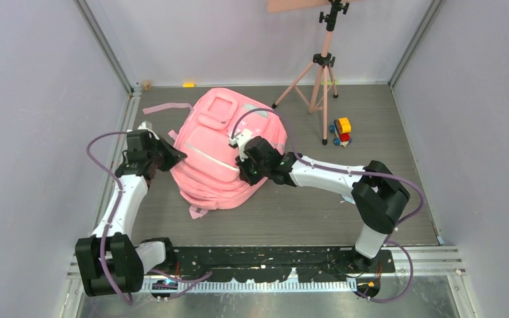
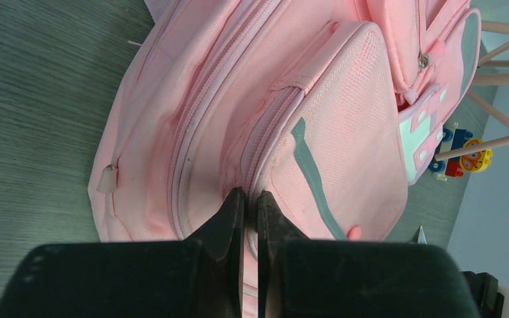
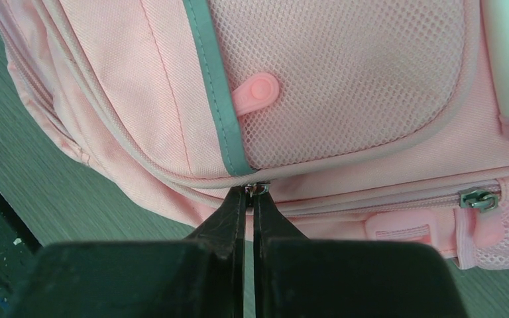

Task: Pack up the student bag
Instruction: Unzip the student bag at the center of the board.

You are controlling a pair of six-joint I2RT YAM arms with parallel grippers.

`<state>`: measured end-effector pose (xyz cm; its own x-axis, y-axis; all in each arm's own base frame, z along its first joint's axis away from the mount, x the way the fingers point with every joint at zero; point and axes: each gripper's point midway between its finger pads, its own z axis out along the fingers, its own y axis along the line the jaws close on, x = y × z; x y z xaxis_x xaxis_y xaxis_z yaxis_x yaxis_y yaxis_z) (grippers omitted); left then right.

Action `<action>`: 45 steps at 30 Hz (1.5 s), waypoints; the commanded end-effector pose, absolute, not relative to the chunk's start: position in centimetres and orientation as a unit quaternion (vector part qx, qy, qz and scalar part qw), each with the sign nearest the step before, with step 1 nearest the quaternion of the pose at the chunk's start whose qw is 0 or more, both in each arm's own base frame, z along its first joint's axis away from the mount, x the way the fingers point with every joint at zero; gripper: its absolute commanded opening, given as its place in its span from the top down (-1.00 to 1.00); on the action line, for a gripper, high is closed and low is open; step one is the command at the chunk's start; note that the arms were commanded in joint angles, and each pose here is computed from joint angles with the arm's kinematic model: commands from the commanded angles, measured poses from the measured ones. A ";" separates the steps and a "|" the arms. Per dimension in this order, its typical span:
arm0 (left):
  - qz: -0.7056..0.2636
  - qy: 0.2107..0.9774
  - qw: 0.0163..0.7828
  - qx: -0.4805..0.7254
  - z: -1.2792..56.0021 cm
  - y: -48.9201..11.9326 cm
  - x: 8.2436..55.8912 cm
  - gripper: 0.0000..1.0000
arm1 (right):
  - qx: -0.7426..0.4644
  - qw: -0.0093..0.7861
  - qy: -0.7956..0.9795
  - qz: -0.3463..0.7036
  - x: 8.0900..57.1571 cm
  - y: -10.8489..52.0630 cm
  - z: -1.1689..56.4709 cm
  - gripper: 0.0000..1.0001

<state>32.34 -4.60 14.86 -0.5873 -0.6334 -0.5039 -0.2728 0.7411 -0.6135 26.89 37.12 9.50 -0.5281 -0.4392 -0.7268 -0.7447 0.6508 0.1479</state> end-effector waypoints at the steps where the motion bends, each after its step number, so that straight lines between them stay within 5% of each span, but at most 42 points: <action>1: -0.260 0.808 0.457 -0.266 19.5 -4.1 34.6 1.00 | -0.365 0.268 0.858 0.244 21.4 37.0 8.3 0.99; 16: -0.259 0.790 0.475 -0.288 20.1 -3.7 34.0 1.00 | -0.332 0.184 0.873 0.306 17.4 40.3 11.6 0.99; 25: -0.261 0.781 0.477 -0.306 19.7 -3.5 33.5 1.00 | -0.328 0.203 0.884 0.263 16.8 42.7 9.5 0.99; 45: -0.271 0.789 0.459 -0.305 17.5 -4.4 30.5 1.00 | -0.258 0.278 0.863 0.333 20.2 49.7 14.8 0.99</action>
